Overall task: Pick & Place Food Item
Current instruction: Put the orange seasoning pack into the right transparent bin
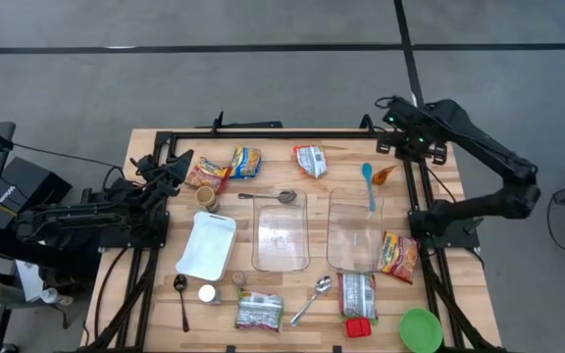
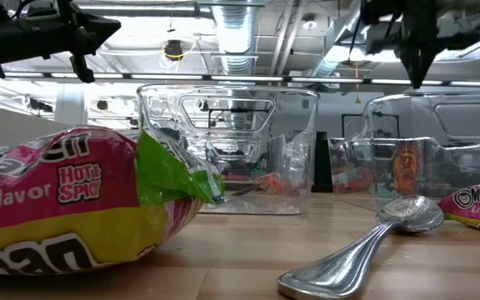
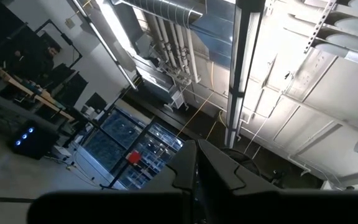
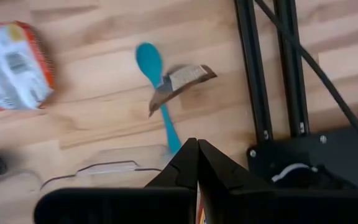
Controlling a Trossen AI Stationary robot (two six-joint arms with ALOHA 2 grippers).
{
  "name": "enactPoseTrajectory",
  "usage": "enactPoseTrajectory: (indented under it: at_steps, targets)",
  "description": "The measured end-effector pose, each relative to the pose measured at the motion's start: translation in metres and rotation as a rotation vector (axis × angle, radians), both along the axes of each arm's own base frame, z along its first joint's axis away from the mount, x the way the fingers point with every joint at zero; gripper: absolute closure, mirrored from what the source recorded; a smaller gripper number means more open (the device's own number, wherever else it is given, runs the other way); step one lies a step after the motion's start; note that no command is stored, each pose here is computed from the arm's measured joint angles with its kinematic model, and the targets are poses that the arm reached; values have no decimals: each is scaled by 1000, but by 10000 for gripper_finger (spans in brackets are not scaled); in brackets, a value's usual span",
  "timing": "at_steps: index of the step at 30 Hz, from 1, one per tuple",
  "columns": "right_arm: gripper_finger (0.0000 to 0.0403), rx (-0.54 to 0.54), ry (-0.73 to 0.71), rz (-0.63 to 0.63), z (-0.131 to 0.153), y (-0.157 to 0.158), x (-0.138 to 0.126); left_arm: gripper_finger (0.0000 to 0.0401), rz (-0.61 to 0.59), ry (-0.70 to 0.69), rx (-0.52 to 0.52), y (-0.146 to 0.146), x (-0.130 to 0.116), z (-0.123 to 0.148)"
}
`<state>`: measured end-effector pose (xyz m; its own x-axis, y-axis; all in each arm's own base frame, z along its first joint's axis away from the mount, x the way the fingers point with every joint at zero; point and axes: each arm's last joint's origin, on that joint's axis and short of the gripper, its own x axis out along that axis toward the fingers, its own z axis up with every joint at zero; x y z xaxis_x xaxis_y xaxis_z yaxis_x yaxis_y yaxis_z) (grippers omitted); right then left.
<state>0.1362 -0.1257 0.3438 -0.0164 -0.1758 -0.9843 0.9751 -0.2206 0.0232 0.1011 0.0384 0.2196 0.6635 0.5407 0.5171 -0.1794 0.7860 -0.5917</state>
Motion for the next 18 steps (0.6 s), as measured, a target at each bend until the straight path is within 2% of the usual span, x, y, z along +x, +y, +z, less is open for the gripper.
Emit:
enactPoseTrajectory:
  at_steps: [6, 11, 18]
  targets:
    - [403, 121, -10, -42, -15, -21, 5, 393, 0, 0, 0, 0, 0, 0]
    - [399, 167, 8, -38, -24, -31, 12, 393, 0, 0, 0, 0, 0, 0]
    - [354, 171, 12, -39, -31, -38, 18, 393, 0, 0, 0, 0, 0, 0]
